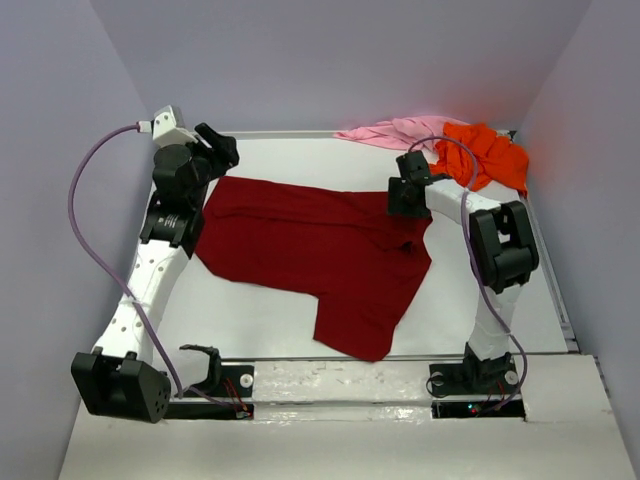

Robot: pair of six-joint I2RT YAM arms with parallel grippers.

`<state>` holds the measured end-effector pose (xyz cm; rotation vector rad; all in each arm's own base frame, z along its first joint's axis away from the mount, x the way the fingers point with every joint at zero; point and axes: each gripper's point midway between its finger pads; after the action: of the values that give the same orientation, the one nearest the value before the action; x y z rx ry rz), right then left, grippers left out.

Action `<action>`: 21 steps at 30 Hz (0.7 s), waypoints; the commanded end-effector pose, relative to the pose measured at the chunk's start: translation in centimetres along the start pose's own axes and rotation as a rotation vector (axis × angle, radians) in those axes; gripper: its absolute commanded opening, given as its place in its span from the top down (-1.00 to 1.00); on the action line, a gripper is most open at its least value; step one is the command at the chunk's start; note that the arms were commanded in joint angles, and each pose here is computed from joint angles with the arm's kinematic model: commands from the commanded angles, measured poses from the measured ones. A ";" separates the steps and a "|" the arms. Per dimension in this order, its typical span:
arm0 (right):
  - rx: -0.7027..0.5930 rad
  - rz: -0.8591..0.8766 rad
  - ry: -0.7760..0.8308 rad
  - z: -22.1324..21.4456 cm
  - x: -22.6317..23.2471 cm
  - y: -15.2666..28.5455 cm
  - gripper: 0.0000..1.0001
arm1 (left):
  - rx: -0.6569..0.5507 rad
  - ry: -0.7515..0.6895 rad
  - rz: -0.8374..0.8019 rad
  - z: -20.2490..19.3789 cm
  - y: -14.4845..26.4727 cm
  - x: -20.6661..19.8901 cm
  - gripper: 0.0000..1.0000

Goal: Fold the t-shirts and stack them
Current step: Fold the flattened T-shirt at the center of the board, then smooth out the 1/3-folded T-shirt at the center of the board.

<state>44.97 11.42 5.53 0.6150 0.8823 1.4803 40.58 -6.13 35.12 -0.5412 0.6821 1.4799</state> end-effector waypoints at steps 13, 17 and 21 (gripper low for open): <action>-0.014 0.055 -0.009 3.7 2.2 -4.3 -0.35 | -0.078 -0.072 -0.012 0.7 2.3 0.0 -0.36; 0.014 0.041 -0.006 4.1 2.0 -5.9 -0.35 | -0.096 -0.073 -0.003 1.1 2.8 0.0 -0.38; -0.006 0.046 -0.020 5.8 1.4 -6.3 -0.35 | -0.108 -0.076 -0.002 1.5 2.9 0.0 -0.39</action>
<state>51.96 13.89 3.33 0.6313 0.8633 1.5086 38.26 -5.60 34.02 -0.5116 0.6134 1.5343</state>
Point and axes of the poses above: each gripper's point midway between its finger pads, its own y axis back along the fingers, its own x axis along the line the jaws close on, z = x × y, and after that the axes turned 15 degrees about y, right-handed
